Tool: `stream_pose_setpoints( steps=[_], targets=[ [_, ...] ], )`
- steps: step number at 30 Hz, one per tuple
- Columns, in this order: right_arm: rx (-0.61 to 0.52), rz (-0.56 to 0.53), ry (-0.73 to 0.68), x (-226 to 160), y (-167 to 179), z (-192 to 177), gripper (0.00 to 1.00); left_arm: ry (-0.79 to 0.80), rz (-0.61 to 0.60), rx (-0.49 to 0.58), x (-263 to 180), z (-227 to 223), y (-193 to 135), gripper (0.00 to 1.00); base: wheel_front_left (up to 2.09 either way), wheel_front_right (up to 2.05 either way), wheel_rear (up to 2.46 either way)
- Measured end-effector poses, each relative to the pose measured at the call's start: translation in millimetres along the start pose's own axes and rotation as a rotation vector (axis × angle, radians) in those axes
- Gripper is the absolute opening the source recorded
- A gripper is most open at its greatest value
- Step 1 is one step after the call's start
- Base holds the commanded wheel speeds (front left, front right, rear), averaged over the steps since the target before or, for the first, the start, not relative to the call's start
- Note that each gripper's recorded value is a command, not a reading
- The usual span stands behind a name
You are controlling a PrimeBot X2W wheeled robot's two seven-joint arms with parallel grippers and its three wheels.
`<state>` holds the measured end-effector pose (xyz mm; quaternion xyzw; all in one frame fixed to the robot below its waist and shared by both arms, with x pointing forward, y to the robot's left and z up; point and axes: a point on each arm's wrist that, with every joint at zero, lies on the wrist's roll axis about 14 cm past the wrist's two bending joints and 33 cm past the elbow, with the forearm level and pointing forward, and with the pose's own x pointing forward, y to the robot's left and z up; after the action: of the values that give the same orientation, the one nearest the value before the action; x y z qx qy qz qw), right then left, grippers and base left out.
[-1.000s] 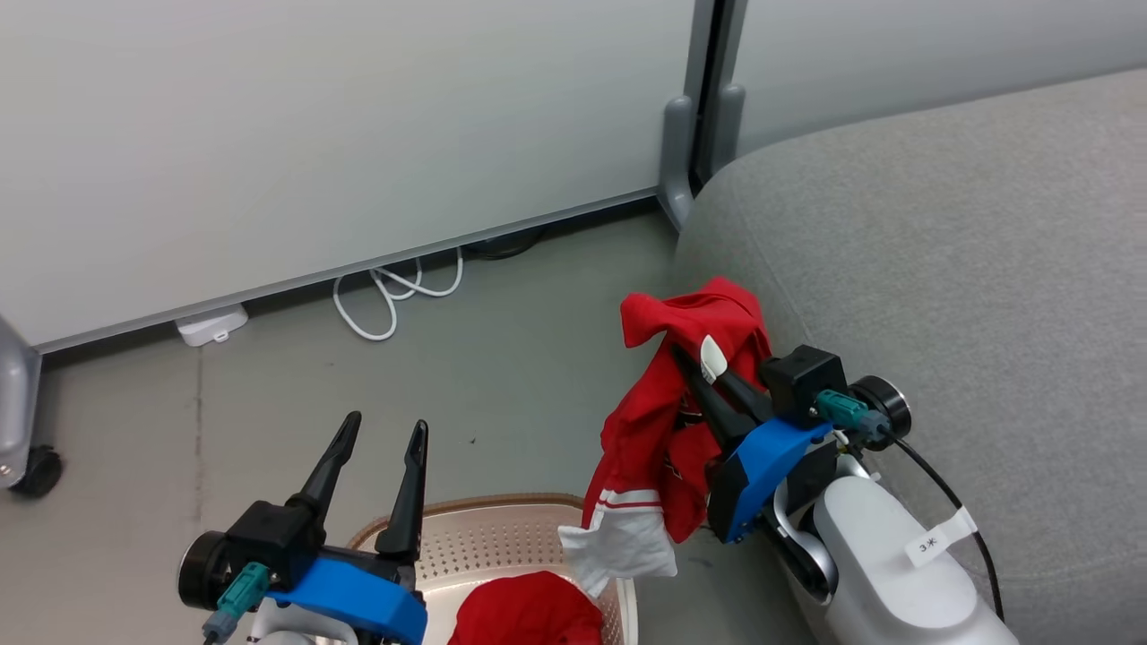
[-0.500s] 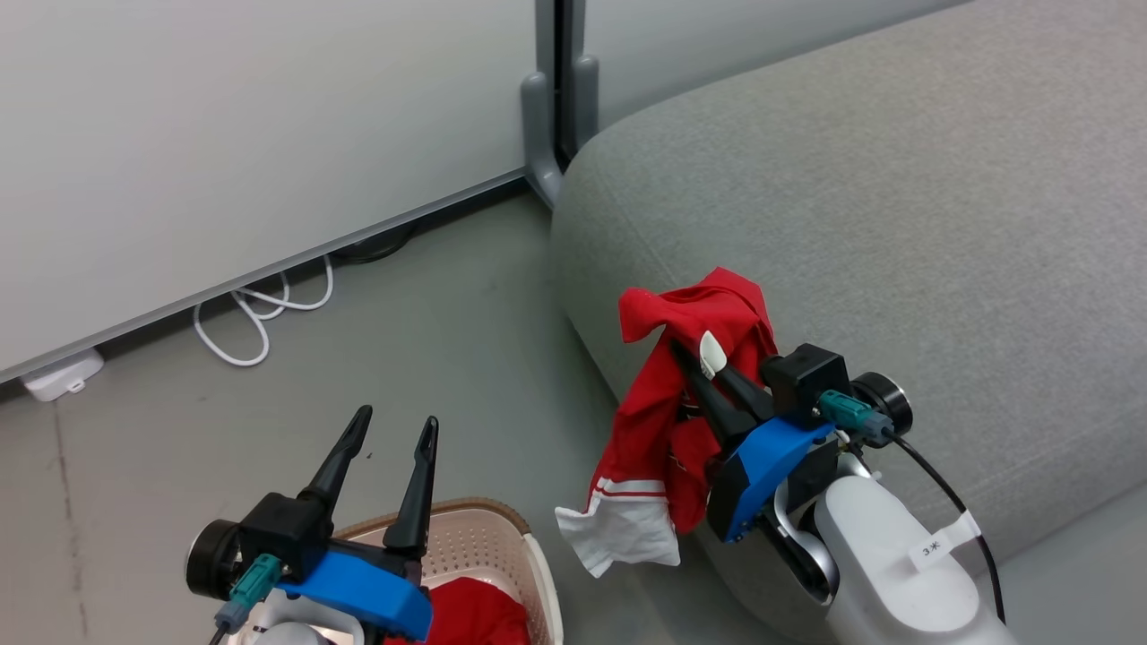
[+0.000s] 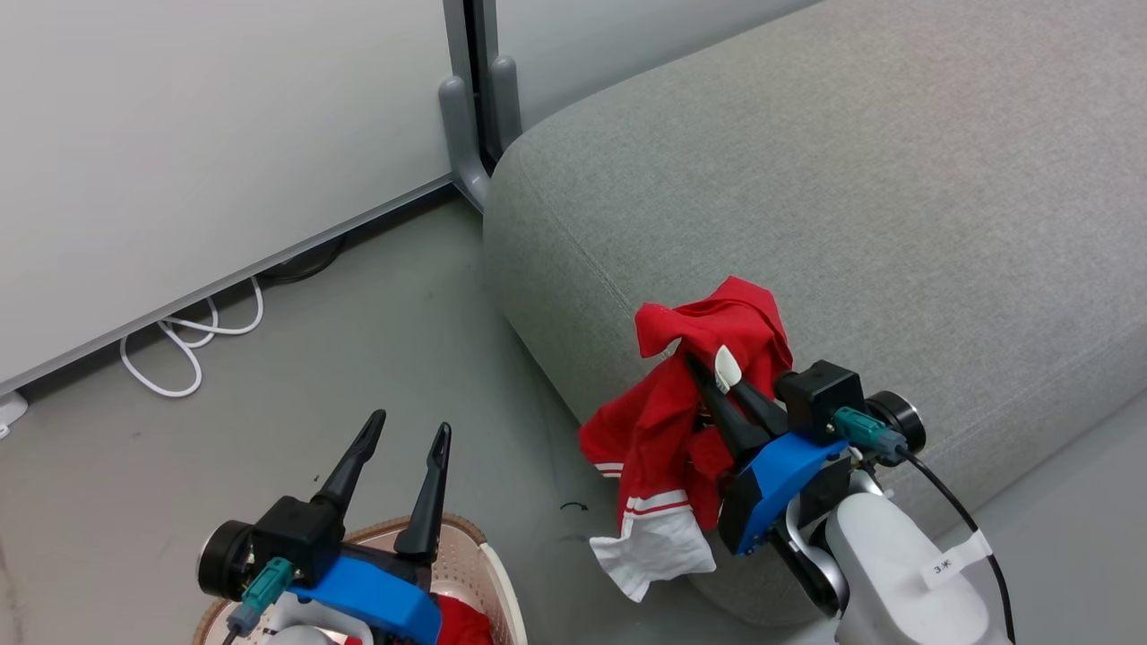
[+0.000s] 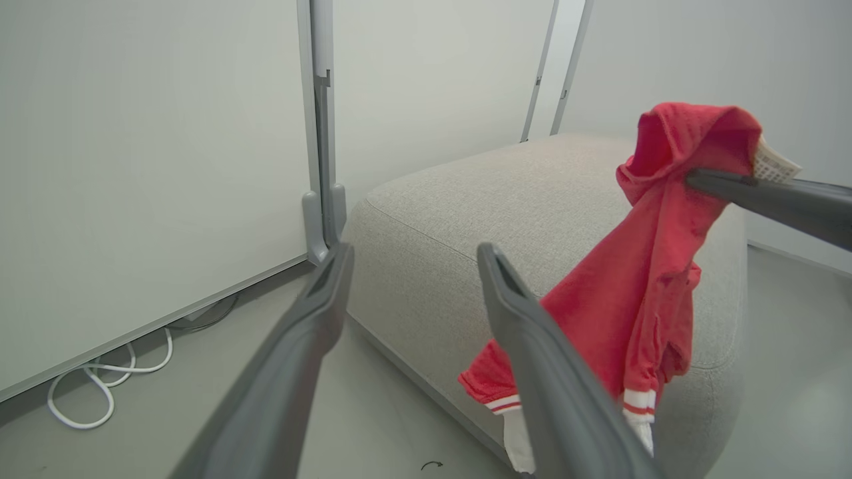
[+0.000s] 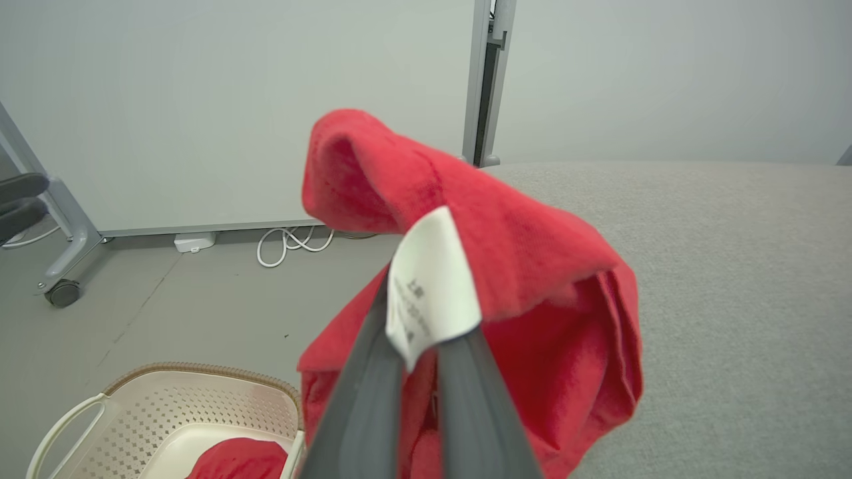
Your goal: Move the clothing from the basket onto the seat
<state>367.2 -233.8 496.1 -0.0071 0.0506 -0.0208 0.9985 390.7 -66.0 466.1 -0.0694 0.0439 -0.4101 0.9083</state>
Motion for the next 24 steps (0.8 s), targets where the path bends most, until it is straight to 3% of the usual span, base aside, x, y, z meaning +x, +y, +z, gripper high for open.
stream_pose_setpoints(
  steps=[10, 15, 24],
  targets=[
    [0.024, -0.05, -0.029, 22.0, -18.4, 15.3, 0.0, -0.001, 0.025, -0.013, -2.7, -3.5, 10.0, 1.0, 0.0, 0.0, 0.0],
    [-0.023, -0.106, -0.106, 59.1, -43.6, 57.0, 0.0, -0.015, 0.032, -0.007, 2.9, -4.0, 25.2, 1.0, 0.0, 0.0, 0.0],
    [-0.14, -0.264, -0.267, 119.9, -121.1, 147.8, 0.0, -0.023, 0.083, -0.011, 10.6, -19.6, 71.0, 1.0, 0.0, 0.0, 0.0]
  ],
)
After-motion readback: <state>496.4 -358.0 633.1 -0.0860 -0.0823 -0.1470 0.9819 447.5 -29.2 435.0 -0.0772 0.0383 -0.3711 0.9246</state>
